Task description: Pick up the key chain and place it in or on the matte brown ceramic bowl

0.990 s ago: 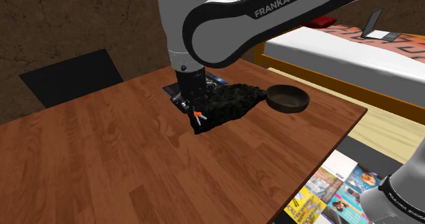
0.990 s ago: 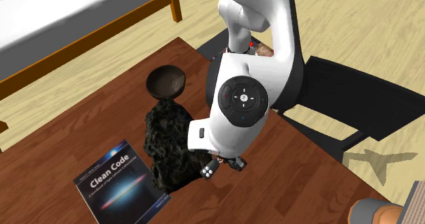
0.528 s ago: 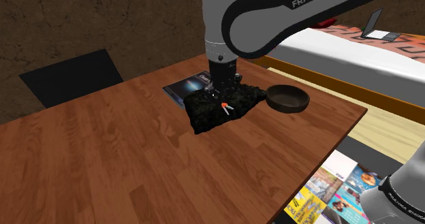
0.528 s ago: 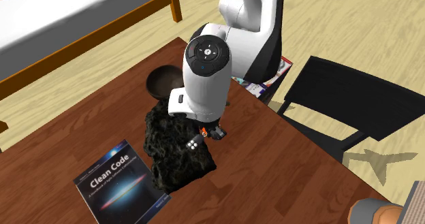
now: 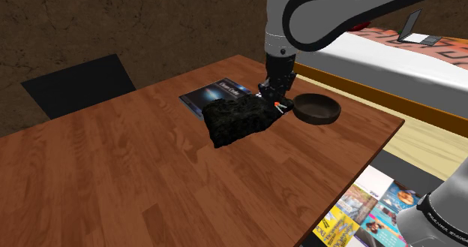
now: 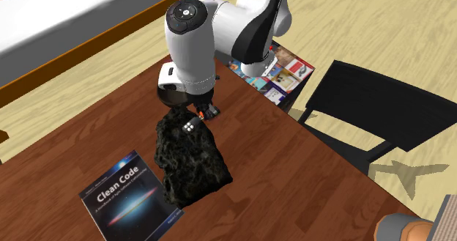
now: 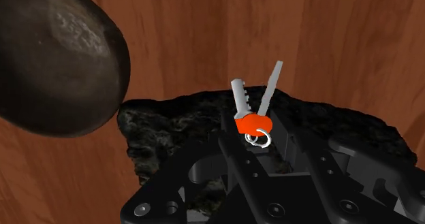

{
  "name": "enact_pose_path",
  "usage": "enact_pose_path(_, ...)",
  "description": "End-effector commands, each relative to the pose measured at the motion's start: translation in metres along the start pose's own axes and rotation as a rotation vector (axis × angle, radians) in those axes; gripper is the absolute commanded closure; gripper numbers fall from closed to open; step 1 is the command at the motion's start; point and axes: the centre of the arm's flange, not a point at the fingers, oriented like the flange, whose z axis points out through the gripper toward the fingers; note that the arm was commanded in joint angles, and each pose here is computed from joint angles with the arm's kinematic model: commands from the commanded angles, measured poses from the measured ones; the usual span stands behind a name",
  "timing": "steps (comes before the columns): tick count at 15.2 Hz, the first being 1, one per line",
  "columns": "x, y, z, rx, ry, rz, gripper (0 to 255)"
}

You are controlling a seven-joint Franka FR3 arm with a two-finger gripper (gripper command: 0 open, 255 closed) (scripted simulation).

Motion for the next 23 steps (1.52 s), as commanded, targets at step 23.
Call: enact_pose_path(23,-0.042,0.206,0.041,0.001,0.000,-0.002,255)
